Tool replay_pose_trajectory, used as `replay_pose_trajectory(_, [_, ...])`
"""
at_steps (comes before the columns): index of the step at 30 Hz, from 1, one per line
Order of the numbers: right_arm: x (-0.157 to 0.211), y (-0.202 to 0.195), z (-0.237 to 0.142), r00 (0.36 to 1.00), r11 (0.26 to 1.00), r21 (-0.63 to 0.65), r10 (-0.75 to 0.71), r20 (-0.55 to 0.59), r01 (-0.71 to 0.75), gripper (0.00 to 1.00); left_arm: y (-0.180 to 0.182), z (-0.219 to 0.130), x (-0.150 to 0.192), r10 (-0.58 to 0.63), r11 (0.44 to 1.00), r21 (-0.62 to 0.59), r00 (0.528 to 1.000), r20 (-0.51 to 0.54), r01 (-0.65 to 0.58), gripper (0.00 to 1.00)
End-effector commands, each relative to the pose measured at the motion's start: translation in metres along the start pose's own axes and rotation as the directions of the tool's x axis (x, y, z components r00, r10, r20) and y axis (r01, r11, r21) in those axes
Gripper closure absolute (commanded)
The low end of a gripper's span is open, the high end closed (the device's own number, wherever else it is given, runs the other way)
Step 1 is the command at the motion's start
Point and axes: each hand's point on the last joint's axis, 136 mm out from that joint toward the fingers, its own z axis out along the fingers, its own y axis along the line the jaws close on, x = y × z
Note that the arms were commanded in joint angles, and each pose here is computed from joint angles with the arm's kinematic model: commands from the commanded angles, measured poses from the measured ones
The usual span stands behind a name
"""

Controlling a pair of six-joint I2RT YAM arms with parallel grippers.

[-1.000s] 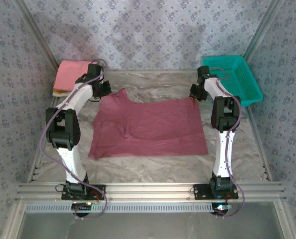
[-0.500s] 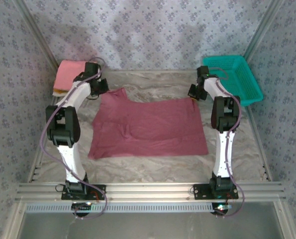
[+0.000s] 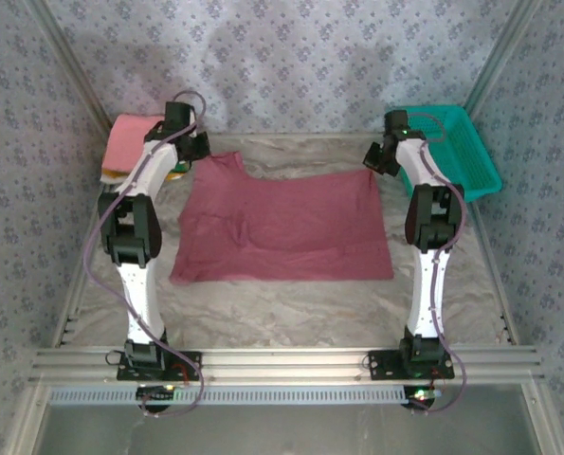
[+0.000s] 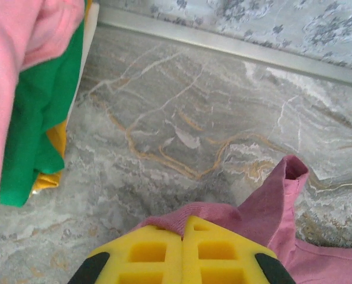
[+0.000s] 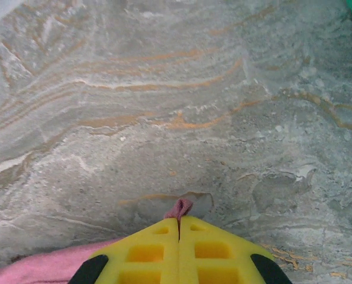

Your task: Fold and stack the t-shirts

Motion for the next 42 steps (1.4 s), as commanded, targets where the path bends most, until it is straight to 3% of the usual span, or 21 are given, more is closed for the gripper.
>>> replay_pose_trajectory(1, [-0.003, 0.005, -0.008, 1.000, 0.999, -0.035, 0.025, -0.006, -0.026, 1.00, 0.001, -0.013, -0.011, 0.027, 1.000, -0.007, 0.999, 0.016, -0.027, 1.00])
replay_pose_trajectory(23, [0.016, -0.021, -0.057, 0.995, 0.998, -0.069, 0.015, 0.095, -0.008, 1.00, 0.047, -0.073, 0.045, 0.068, 0.990, -0.132, 0.993, 0.095, -0.055, 1.00])
replay_pose_trajectory(34, [0.042, -0.033, -0.053, 0.998, 0.998, -0.066, 0.016, 0.056, -0.013, 1.00, 0.082, -0.081, 0.091, 0.046, 0.970, -0.243, 0.997, 0.062, -0.030, 1.00])
replay_pose_trajectory(42, [0.055, -0.037, -0.070, 0.998, 0.998, -0.063, 0.006, 0.057, -0.003, 1.00, 0.084, -0.082, 0.100, -0.017, 0.982, -0.190, 1.000, 0.014, 0.020, 1.00])
